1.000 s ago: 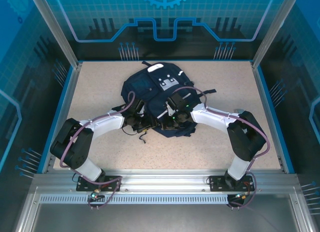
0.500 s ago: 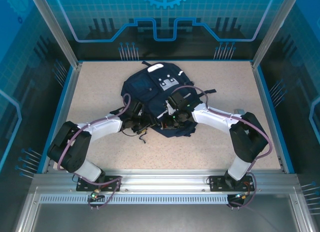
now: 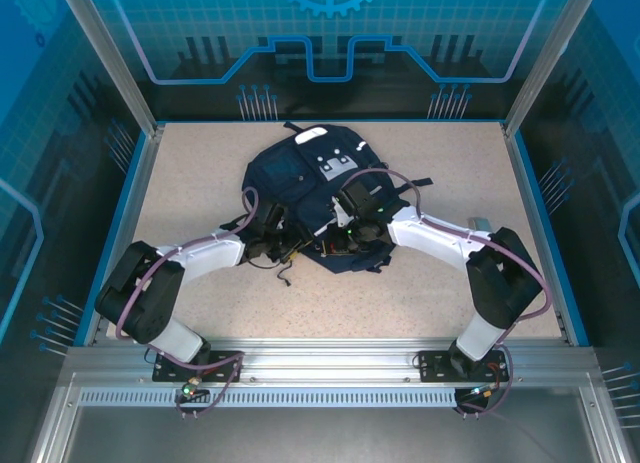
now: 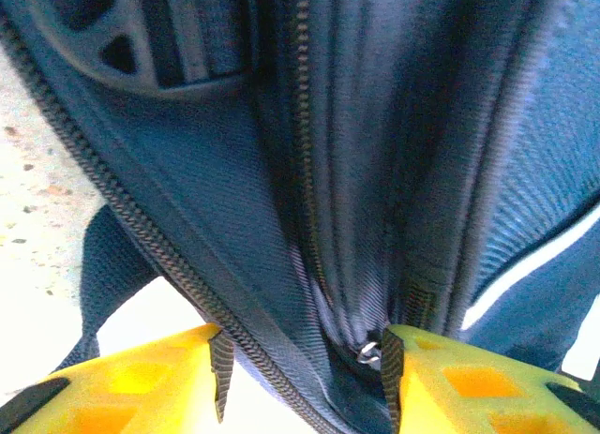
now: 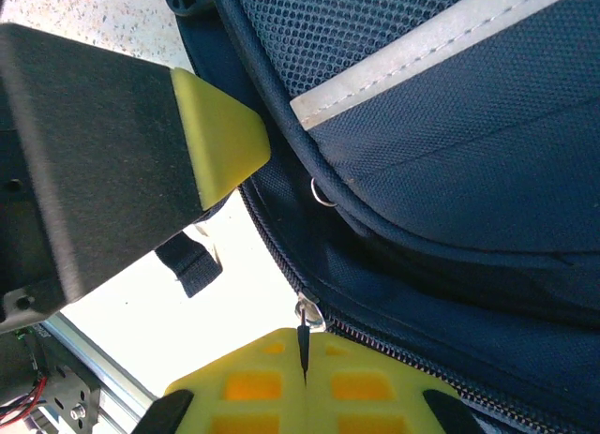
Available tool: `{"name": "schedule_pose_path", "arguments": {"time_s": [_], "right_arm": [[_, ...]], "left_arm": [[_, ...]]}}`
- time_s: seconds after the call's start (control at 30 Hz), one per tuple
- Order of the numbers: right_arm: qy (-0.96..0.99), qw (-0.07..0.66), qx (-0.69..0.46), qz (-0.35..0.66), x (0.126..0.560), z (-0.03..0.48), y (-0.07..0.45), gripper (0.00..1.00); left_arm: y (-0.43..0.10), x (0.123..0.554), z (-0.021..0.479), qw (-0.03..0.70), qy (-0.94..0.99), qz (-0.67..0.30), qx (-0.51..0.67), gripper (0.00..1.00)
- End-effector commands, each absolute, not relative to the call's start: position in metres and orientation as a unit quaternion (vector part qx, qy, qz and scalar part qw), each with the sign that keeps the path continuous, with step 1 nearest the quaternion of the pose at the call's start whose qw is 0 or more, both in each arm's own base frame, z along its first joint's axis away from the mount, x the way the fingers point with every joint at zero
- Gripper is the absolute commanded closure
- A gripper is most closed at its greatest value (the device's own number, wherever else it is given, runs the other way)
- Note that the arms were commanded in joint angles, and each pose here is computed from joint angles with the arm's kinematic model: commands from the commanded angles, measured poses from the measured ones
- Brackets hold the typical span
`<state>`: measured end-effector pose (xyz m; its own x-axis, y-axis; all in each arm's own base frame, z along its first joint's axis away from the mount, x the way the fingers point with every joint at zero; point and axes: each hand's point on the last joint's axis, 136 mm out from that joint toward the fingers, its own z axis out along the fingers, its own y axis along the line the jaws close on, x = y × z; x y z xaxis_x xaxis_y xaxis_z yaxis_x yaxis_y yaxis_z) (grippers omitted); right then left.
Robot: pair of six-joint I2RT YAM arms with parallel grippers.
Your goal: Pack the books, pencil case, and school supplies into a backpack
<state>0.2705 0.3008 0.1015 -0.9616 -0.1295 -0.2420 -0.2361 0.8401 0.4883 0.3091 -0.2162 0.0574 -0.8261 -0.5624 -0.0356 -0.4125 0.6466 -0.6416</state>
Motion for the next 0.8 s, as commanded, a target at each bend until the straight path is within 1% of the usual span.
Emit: {"name": "schedule_pose_path", "arguments": {"time_s": [0.0, 0.13, 0.23, 0.37, 0.47, 0.57, 0.63, 0.7, 0.77], "right_arm": [[0.947, 0.115, -0.100, 0.284, 0.270, 0.117, 0.305, 1.00], [0.947, 0.111, -0.097, 0.286, 0.270, 0.114, 0.306, 1.00], [0.945, 0.111, -0.099, 0.291, 0.269, 0.115, 0.309, 1.00], [0.944, 0.106, -0.106, 0.294, 0.266, 0.115, 0.311, 1.00], [0.945, 0.103, -0.109, 0.291, 0.263, 0.113, 0.311, 1.00], [0.947, 0.101, -0.110, 0.285, 0.261, 0.111, 0.309, 1.00], [0.949, 0.104, -0.109, 0.276, 0.260, 0.112, 0.307, 1.00], [0.954, 0.112, -0.106, 0.259, 0.261, 0.111, 0.300, 1.00], [0.962, 0.119, -0.094, 0.229, 0.262, 0.111, 0.287, 1.00]], "left_arm": [[-0.209, 0.300, 0.047, 0.109, 0.894, -0.314, -0.300, 0.55], [-0.207, 0.290, 0.041, 0.103, 0.887, -0.323, -0.315, 0.62], [-0.206, 0.289, 0.039, 0.102, 0.886, -0.323, -0.316, 0.64], [-0.213, 0.298, 0.043, 0.105, 0.883, -0.337, -0.309, 0.61], [-0.219, 0.305, 0.045, 0.109, 0.880, -0.347, -0.304, 0.57], [-0.222, 0.309, 0.043, 0.105, 0.881, -0.347, -0.303, 0.57], [-0.222, 0.310, 0.040, 0.103, 0.883, -0.341, -0.305, 0.62], [-0.218, 0.310, 0.037, 0.107, 0.886, -0.331, -0.307, 0.70], [-0.214, 0.311, 0.035, 0.115, 0.890, -0.320, -0.304, 0.75]]}}
